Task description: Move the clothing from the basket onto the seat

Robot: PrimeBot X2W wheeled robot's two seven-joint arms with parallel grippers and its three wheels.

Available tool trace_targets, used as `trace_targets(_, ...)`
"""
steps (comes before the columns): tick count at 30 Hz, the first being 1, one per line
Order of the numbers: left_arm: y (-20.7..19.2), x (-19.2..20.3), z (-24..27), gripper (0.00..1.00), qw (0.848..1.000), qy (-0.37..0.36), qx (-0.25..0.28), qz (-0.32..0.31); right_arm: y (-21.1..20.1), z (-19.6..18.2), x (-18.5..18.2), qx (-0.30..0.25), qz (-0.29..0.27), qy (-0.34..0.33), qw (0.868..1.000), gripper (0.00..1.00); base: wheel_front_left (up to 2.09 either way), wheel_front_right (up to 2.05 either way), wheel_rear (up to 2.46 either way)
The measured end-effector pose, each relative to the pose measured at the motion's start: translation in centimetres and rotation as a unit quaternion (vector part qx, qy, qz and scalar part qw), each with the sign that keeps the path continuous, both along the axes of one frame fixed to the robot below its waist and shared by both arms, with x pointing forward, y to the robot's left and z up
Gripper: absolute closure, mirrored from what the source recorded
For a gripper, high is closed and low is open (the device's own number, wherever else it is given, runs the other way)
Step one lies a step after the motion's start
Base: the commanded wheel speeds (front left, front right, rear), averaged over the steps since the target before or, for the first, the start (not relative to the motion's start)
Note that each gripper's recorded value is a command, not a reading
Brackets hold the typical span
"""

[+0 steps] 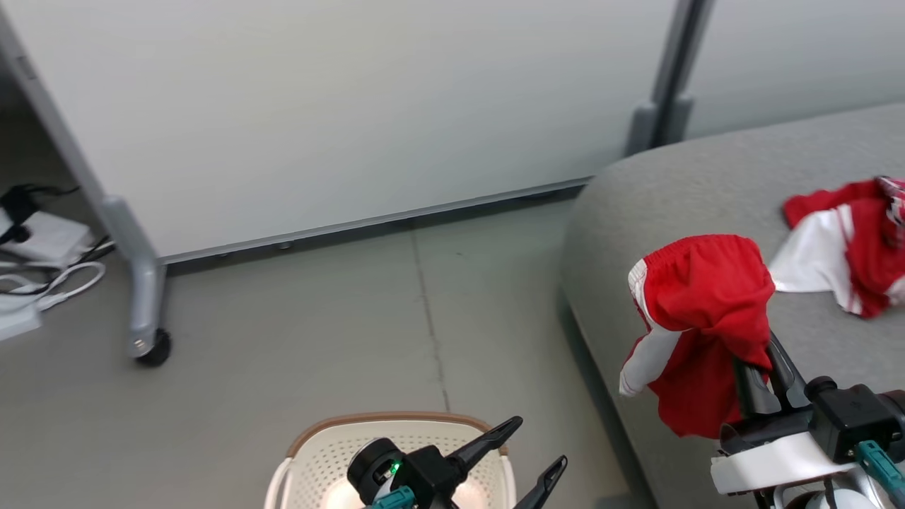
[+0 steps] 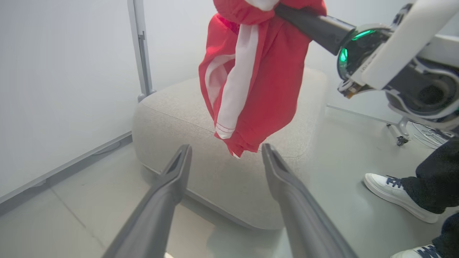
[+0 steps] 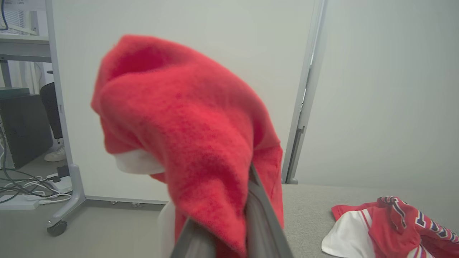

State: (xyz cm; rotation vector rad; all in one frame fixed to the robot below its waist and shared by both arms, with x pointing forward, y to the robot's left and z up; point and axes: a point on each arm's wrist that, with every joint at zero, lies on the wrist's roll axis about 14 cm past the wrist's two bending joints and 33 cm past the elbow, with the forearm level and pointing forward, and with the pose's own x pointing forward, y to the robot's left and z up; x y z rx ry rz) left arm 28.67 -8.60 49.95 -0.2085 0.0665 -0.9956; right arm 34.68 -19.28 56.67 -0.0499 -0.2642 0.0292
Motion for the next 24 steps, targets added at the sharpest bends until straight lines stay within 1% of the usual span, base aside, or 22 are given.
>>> trace_targets(6, -3.1, -1.2, 0.3, 0.0, 0.998, 0.007, -0.011, -0.054, -3.7, 0.2, -2.3, -0.008, -0.061, -0.003, 0.998, 1.0, 0.0, 0.0, 0.0)
trace_targets(7, -4.1, -1.7, 0.4, 0.0, 0.997, 0.008, -0.015, -0.072, -4.8, -0.1, -3.2, -0.009, -0.081, 0.002, 0.997, 1.0, 0.0, 0.0, 0.0)
trace_targets(12, -6.4, -2.9, 0.7, 0.0, 0.993, 0.01, -0.022, -0.116, -7.6, -0.6, -5.7, -0.009, -0.133, 0.01, 0.991, 1.0, 0.0, 0.0, 0.0)
trace_targets(15, -6.9, -3.3, 0.5, 0.0, 0.991, 0.012, -0.02, -0.13, -8.2, -0.6, -6.2, -0.012, -0.144, 0.012, 0.989, 1.0, 0.0, 0.0, 0.0)
trace_targets(21, -6.7, -3.0, 0.5, 0.0, 0.992, 0.011, -0.02, -0.123, -8.2, -0.6, -6.0, -0.025, -0.144, 0.014, 0.989, 1.0, 0.0, 0.0, 0.0)
trace_targets(24, -6.6, -3.0, 0.4, 0.0, 0.992, 0.009, -0.017, -0.124, -8.7, 0.1, -5.7, -0.05, -0.148, 0.009, 0.988, 1.0, 0.0, 0.0, 0.0)
